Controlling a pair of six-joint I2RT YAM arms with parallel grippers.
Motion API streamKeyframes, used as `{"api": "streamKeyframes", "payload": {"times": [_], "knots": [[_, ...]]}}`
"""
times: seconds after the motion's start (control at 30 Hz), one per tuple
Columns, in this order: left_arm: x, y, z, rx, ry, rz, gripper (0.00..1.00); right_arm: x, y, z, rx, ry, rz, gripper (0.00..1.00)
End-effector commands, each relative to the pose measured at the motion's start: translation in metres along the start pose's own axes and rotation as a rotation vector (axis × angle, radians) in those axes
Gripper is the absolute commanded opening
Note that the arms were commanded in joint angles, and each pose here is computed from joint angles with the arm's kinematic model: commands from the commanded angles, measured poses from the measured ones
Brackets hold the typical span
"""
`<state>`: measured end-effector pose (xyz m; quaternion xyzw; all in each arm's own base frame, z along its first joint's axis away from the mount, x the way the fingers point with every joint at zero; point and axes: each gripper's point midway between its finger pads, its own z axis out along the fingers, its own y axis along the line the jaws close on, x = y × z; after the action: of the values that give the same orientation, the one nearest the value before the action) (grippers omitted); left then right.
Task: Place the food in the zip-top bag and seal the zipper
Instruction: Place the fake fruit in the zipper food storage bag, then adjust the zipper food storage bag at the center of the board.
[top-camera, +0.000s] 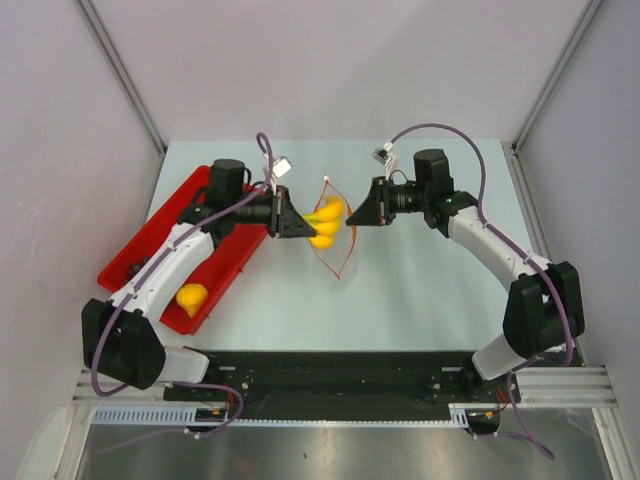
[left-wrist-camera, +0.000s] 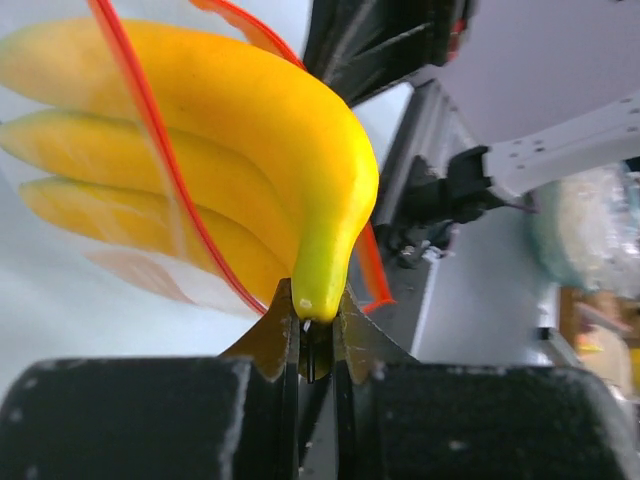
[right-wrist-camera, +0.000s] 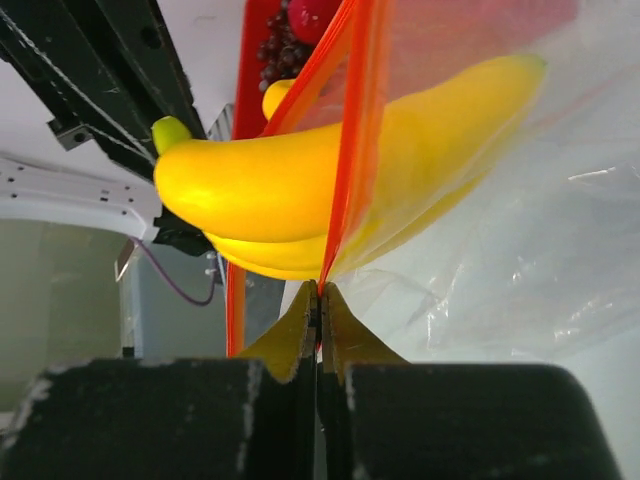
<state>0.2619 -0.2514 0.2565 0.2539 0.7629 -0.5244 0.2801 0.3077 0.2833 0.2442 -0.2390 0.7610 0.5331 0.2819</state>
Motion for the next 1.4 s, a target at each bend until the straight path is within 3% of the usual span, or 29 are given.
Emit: {"api": "streamKeyframes", "payload": {"times": [0.0, 0.3, 0.63, 0.7, 0.73, 0.77, 0.8, 0.87, 0.97, 1.07, 1.17, 1.27, 1.3, 1.37], "knots": [[-0.012, 0.002, 0.007, -0.114, 0.013, 0.206, 0.00, -0.012, 0.034, -0.004, -0.144, 0.007, -0.025, 0.00], [0.008, 0.025, 0.026, -0.384, 0.214, 0.580, 0.00, -0.021, 0.041, -0.009, -0.215, 0.005, 0.061, 0.00], [0.041, 0.028, 0.032, -0.496, 0.443, 0.885, 0.00, -0.026, 0.035, -0.014, -0.197, -0.013, 0.066, 0.00], [0.039, 0.026, 0.032, -0.528, 0.447, 0.910, 0.10, -0.026, 0.032, -0.013, -0.187, -0.017, 0.064, 0.00], [0.034, 0.021, 0.032, -0.529, 0.424, 0.900, 0.22, -0.025, 0.031, -0.012, -0.183, -0.014, 0.063, 0.00], [0.029, 0.017, 0.033, -0.530, 0.404, 0.890, 0.49, -0.023, 0.028, -0.012, -0.176, -0.011, 0.055, 0.00], [0.025, 0.013, 0.033, -0.531, 0.386, 0.876, 0.59, -0.022, 0.025, -0.011, -0.161, -0.012, 0.052, 0.00], [0.006, -0.005, 0.033, -0.520, 0.324, 0.847, 0.73, -0.015, 0.017, -0.011, -0.140, 0.006, 0.067, 0.00], [-0.018, -0.029, 0.025, -0.506, 0.240, 0.825, 0.86, -0.010, 0.008, -0.014, -0.114, 0.015, 0.071, 0.00], [-0.036, -0.044, 0.012, -0.489, 0.169, 0.799, 0.91, -0.012, 0.000, -0.020, -0.095, 0.005, 0.075, 0.00], [-0.041, -0.042, -0.006, -0.491, 0.148, 0.733, 0.90, -0.018, 0.000, -0.031, -0.125, -0.006, 0.123, 0.00], [-0.031, -0.012, -0.022, -0.501, 0.123, 0.536, 0.88, -0.022, 0.002, -0.035, -0.128, -0.019, 0.107, 0.00], [-0.021, 0.013, -0.034, -0.534, 0.104, 0.395, 0.88, -0.021, 0.003, -0.036, -0.131, -0.018, 0.101, 0.00], [-0.015, 0.021, -0.032, -0.484, 0.078, 0.297, 0.87, -0.021, 0.003, -0.035, -0.133, -0.015, 0.103, 0.00]]}}
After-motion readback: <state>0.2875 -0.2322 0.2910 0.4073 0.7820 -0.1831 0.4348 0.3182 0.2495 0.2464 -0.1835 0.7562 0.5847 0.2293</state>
